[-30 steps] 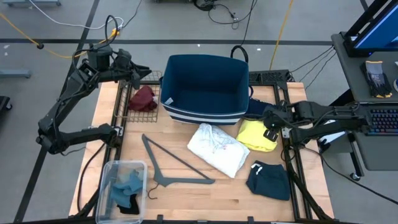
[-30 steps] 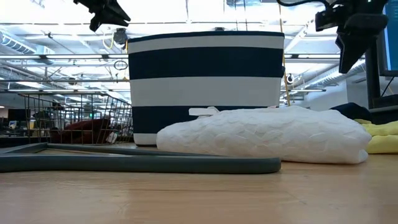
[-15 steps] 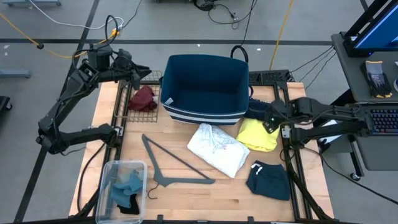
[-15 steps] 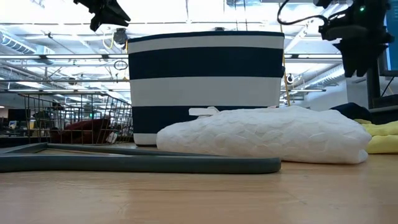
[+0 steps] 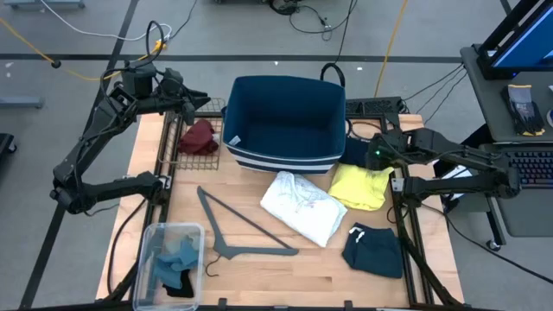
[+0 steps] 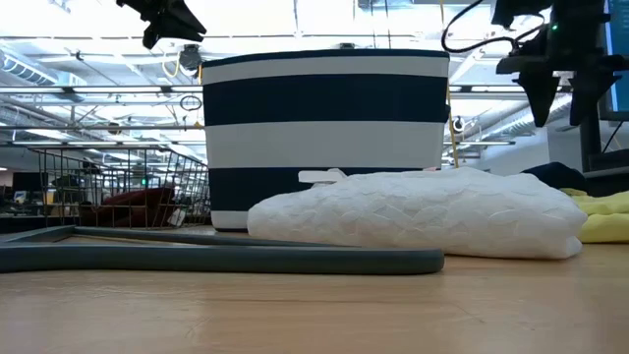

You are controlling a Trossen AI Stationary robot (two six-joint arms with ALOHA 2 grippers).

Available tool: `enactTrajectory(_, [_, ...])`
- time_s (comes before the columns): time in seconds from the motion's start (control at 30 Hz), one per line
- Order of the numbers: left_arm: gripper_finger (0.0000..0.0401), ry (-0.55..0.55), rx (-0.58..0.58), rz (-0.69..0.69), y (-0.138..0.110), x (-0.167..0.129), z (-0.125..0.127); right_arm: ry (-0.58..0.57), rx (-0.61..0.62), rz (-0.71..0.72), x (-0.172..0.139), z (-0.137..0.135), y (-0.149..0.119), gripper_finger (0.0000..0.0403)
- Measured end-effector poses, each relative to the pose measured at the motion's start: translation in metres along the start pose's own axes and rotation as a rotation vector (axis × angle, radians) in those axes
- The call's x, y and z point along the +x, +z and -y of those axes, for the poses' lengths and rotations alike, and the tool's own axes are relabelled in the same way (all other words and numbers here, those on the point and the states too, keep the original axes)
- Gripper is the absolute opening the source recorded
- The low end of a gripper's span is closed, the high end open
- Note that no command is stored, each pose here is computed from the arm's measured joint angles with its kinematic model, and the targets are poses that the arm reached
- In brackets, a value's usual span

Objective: Pick & Place Cloths
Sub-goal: Put the dark blue boxer into the brown wire basket

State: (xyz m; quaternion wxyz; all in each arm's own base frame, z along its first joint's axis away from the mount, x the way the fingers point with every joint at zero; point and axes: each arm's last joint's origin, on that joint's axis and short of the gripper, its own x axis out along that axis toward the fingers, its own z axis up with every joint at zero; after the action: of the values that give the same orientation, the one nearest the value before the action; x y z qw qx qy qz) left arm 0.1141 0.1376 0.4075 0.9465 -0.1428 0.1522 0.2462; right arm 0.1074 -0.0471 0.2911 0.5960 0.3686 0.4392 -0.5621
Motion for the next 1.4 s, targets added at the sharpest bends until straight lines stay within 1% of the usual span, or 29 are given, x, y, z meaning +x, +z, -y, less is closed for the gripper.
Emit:
enactTrajectory(0.13, [0.0099,-0.001,0.006,0.000,0.000,0.000,0.000,-0.001,0.079,0.001,0.010,-0.001,0.002,0.0267])
enactTrajectory(0.3, [0.0099,-0.001,0.026,0.000,0.000,0.000,0.000,0.009,0.165,-0.018,0.035,-0.006,0.001,0.0267])
enactTrajectory(0.6, [0.0099,-0.002,0.026,0.000,0.000,0.000,0.000,-0.004,0.269,-0.009,0.074,-0.004,0.001,0.0267])
enactTrajectory(0.77, [0.0099,-0.002,0.025,0.000,0.000,0.000,0.000,0.028,0.293,0.021,0.091,-0.004,0.003,0.0266])
enactTrajectory(0.93, [0.0099,-0.003,0.023,0.000,0.000,0.000,0.000,0.088,0.316,0.073,0.105,-0.007,0.008,0.0251])
enactTrajectory(1.03, [0.0099,-0.003,0.019,0.001,0.000,0.000,0.000,0.098,0.327,0.075,0.110,-0.006,0.008,0.0233])
enactTrajectory(1.17, [0.0099,-0.003,0.019,0.001,0.000,0.000,0.000,0.088,0.326,0.053,0.115,-0.003,0.005,0.0190])
enactTrajectory(1.27, [0.0099,-0.003,0.019,0.001,0.000,0.000,0.000,0.075,0.321,0.042,0.119,-0.002,0.002,0.0143])
enactTrajectory(1.4, [0.0099,-0.003,0.019,0.001,0.000,0.000,0.000,0.071,0.303,0.041,0.121,-0.001,0.001,0.0070])
